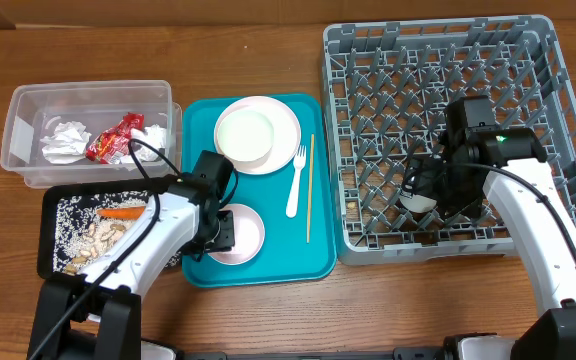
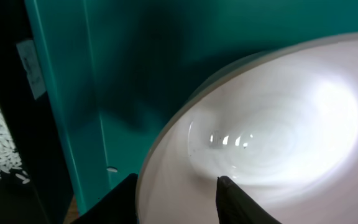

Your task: Sort waste into correct bins and load items into the dishwasher

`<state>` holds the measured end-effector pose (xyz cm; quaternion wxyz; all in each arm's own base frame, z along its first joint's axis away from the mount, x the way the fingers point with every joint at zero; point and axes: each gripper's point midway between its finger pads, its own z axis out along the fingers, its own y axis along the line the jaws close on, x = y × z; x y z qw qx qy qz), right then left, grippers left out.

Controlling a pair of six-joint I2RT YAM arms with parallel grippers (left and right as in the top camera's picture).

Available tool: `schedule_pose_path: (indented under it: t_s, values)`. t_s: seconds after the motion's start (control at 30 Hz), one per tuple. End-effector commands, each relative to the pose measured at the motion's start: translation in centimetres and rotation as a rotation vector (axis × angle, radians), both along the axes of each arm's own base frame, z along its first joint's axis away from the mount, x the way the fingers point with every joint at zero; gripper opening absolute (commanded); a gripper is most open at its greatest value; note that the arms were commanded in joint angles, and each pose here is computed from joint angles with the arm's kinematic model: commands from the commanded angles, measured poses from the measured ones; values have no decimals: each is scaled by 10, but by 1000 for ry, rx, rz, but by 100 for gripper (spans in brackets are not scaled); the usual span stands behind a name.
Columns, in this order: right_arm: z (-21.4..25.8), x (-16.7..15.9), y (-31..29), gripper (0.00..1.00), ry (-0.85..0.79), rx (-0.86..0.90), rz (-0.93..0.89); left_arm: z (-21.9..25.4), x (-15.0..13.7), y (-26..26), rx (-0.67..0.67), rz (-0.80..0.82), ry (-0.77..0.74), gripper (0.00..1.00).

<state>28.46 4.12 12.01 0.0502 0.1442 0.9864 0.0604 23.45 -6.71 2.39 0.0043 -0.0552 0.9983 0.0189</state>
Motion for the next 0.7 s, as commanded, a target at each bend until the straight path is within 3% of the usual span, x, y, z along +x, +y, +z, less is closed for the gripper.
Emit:
schedule_pose_path:
  t_s: [0.0, 0.13, 0.3, 0.5, 0.67]
  values:
    - [-2, -1, 2, 89, 5, 5, 4, 0, -1, -2, -19, 7, -3, 32]
    - [-1, 2, 2, 89, -4, 5, 8, 1, 0, -2, -18, 7, -4, 4]
    - [22, 16, -7, 93, -64, -6, 5, 9, 4, -1, -11, 7, -10, 4]
    - [85, 37, -11, 97, -182, -9, -4, 34, 18, -5, -15, 6, -32, 4]
    - [114, 30, 1, 100, -194, 54, 47, 60, 28, -13, -40, 4, -47, 4]
